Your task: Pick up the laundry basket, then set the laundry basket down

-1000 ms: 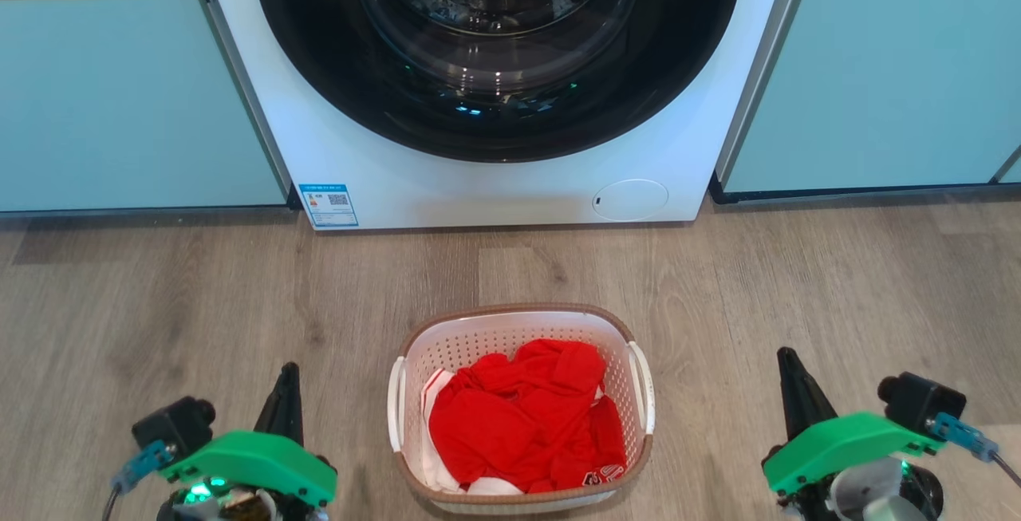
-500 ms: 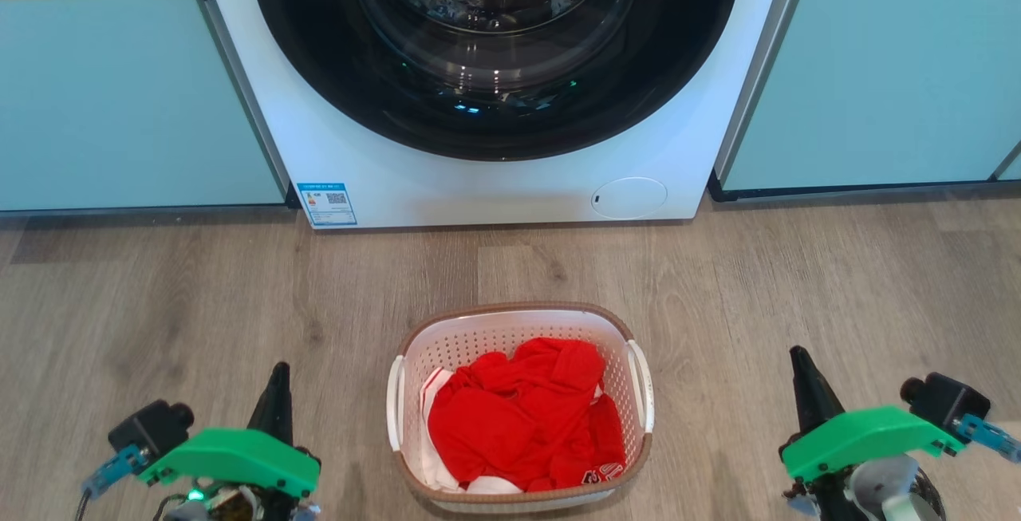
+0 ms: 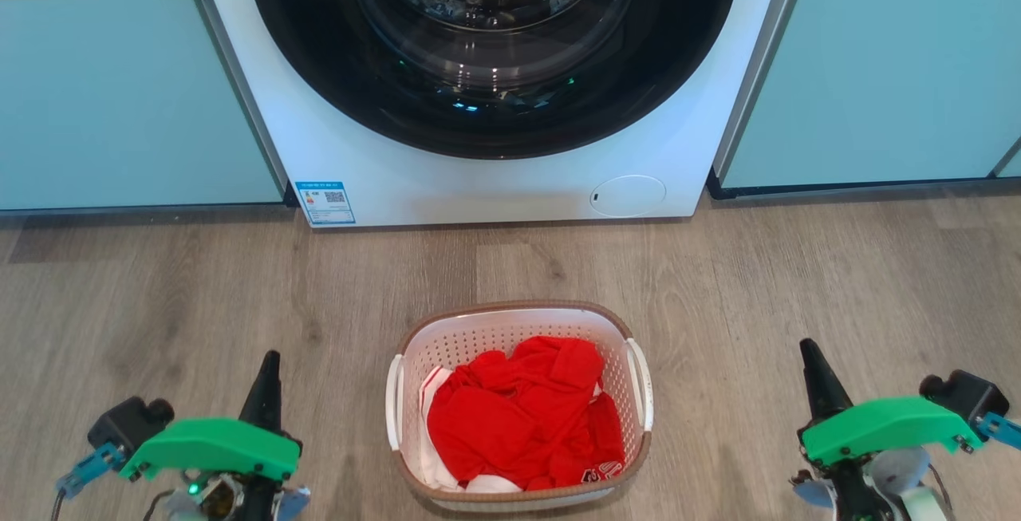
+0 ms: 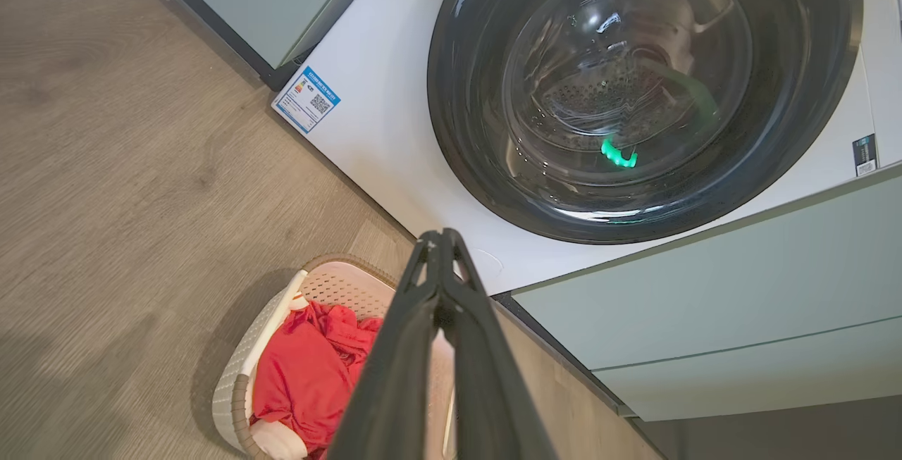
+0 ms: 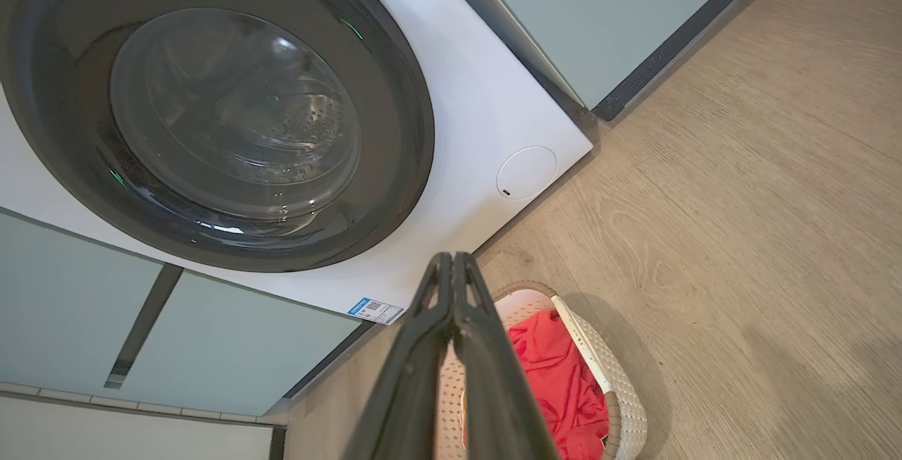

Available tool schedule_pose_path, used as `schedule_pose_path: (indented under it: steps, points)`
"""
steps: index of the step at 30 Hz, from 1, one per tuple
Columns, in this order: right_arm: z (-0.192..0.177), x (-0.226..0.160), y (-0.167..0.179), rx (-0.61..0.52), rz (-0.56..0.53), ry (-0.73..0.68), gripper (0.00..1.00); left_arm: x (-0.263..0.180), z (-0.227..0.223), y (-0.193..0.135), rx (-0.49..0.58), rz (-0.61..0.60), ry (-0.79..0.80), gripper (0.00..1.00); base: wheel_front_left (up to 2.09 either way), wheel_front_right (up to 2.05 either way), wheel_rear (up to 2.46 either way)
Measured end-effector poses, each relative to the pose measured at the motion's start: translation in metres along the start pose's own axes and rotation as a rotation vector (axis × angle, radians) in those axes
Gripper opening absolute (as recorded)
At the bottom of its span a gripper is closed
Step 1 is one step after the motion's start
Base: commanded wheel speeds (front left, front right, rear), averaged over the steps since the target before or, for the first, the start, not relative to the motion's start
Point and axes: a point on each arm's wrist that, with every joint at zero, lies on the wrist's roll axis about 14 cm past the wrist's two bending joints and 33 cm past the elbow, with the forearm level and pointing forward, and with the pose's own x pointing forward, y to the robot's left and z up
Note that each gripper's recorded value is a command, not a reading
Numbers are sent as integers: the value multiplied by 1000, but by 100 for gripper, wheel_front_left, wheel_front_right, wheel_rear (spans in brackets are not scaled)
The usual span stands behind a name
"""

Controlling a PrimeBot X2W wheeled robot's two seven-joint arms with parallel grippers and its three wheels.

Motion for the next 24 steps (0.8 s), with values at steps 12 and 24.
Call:
schedule_pose_path:
  steps: [12, 24]
  points:
    - [4, 0, -6, 134, -23, 0, 0, 1, 4, 1, -136, -1, 2, 0, 0, 0, 0]
    - [11, 2, -9, 268, -30, -15, 0, 6, 11, -6, -268, -29, 0, 0, 0, 0, 0]
